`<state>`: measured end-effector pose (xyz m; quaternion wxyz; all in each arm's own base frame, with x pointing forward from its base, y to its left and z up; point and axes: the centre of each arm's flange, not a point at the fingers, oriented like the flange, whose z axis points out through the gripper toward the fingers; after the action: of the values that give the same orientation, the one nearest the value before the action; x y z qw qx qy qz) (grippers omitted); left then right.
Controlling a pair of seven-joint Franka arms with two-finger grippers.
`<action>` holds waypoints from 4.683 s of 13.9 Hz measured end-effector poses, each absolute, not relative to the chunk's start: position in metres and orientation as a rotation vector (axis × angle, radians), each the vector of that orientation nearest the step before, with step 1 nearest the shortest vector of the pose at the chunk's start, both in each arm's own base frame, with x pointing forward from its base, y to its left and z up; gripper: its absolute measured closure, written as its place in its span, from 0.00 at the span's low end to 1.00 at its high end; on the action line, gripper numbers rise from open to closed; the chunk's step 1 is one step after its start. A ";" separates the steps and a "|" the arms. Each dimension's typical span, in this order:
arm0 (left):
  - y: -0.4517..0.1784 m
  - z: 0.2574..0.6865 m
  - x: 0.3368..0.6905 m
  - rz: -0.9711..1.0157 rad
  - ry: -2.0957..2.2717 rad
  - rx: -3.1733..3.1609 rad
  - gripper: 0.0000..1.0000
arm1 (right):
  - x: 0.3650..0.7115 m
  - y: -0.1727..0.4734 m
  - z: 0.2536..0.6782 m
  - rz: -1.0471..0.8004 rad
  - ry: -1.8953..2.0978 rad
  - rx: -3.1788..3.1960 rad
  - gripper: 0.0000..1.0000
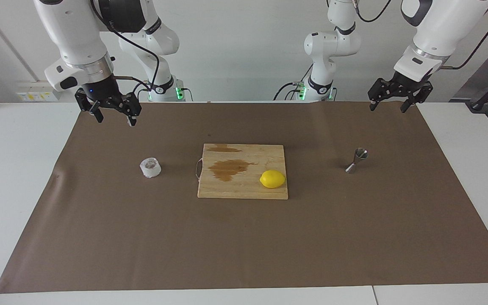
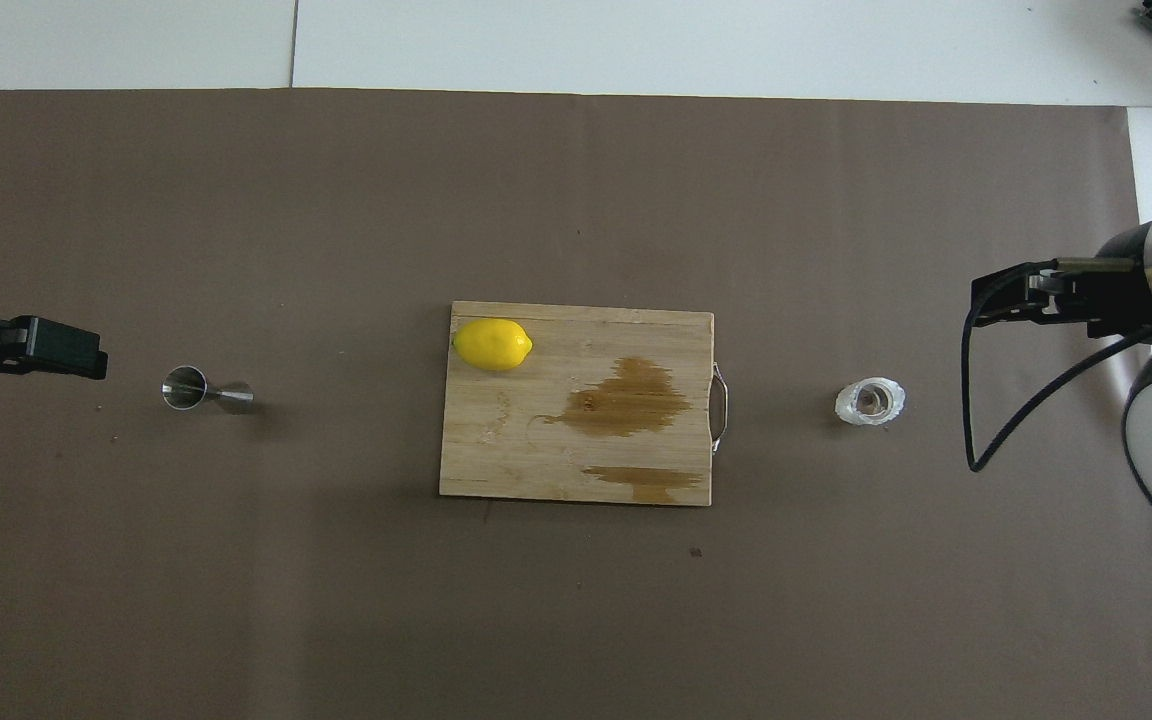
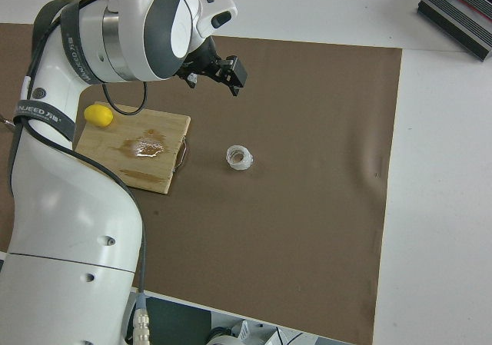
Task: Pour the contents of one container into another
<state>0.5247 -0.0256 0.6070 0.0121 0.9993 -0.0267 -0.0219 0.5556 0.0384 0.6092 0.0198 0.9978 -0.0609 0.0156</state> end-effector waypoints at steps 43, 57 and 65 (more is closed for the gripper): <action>0.100 0.328 0.575 -1.003 1.376 1.939 0.00 | 0.556 0.038 0.609 0.049 -0.189 3.096 0.00; 0.108 0.314 0.563 -1.042 1.412 1.850 0.00 | 0.556 0.038 0.609 0.049 -0.189 3.096 0.00; 0.105 0.314 0.563 -1.058 1.400 1.831 0.06 | 0.556 0.038 0.609 0.049 -0.189 3.096 0.00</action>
<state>0.5627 0.1049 0.3138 0.2979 0.6893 0.5269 -0.3981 0.5555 0.0384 0.6093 0.0198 0.9978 -0.0609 0.0157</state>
